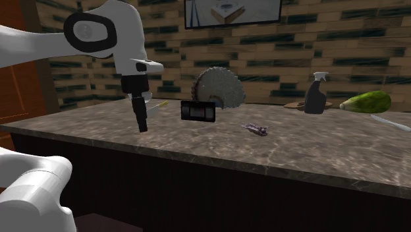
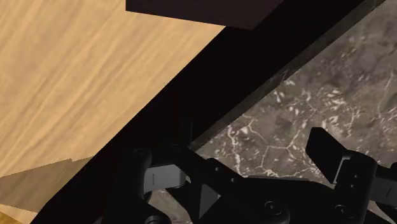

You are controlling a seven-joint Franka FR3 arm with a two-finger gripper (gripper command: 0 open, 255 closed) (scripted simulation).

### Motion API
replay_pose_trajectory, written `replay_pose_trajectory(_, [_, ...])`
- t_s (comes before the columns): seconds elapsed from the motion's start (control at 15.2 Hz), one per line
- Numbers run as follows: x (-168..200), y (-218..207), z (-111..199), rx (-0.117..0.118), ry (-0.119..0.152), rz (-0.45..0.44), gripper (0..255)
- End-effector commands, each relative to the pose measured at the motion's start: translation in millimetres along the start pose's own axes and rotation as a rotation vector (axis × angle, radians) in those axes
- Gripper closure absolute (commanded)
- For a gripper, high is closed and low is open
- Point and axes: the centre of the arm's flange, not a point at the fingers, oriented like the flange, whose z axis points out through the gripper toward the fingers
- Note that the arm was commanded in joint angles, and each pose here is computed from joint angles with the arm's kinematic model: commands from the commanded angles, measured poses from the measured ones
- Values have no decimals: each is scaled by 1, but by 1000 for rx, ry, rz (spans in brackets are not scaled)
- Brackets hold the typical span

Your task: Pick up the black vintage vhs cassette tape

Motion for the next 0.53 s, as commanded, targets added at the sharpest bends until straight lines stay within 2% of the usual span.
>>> replay_pose_trajectory(0.0, [0, 0, 0, 0, 0, 0, 0])
replay_pose_trajectory(0.46, [56, -75, -7, 1, -16, 179, 0])
